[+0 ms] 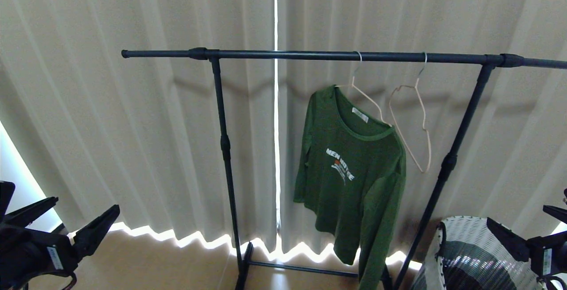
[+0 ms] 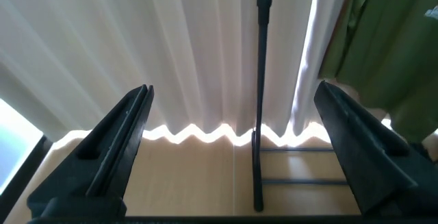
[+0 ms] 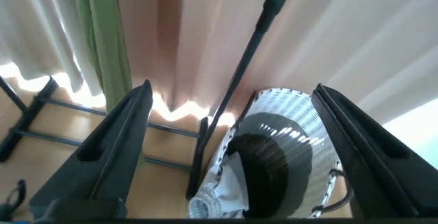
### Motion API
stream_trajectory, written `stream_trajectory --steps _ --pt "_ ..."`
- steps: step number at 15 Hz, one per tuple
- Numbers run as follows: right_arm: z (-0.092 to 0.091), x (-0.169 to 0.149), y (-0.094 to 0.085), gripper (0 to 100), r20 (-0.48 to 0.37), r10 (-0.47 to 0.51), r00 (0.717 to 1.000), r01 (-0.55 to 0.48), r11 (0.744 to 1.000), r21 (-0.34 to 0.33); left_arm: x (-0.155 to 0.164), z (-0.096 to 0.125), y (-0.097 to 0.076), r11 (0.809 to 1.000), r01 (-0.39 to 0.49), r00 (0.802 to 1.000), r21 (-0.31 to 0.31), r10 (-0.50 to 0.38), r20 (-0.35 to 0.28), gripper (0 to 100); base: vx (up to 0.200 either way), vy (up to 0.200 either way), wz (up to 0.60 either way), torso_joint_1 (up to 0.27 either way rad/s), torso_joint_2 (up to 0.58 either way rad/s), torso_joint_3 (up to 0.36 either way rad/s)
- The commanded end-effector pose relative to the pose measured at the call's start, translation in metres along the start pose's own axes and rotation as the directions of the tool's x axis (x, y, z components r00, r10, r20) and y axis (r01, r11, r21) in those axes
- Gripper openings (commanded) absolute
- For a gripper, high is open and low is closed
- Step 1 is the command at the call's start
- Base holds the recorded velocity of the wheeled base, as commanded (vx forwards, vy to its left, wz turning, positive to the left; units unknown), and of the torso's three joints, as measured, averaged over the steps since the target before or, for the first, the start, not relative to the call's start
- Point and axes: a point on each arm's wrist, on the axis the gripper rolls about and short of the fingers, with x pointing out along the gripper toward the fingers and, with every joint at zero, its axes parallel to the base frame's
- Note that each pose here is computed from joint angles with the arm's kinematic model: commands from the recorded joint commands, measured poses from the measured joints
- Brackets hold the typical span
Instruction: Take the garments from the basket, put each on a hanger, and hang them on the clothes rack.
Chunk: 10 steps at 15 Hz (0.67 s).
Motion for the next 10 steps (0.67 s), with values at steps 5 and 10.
stream_trajectory --steps 5,10 --pt "-0.0046 -0.0006 0.0008 100 -0.013 0.003 1.0 -0.004 1.0 -0.016 0.0003 -0.0005 0.0 1.0 0.0 1.0 -0.001 0.0 -0.003 100 0.0 0.0 0.0 0.0 0.0 0.0" --pt "-0.0047 -0.0003 0.0009 100 -0.015 0.004 1.0 -0.004 1.0 -0.016 0.0002 0.0 0.0001 1.0 -0.001 1.0 -0.001 0.001 0.0 100 0.0 0.0 0.0 -0.028 0.08 0.041"
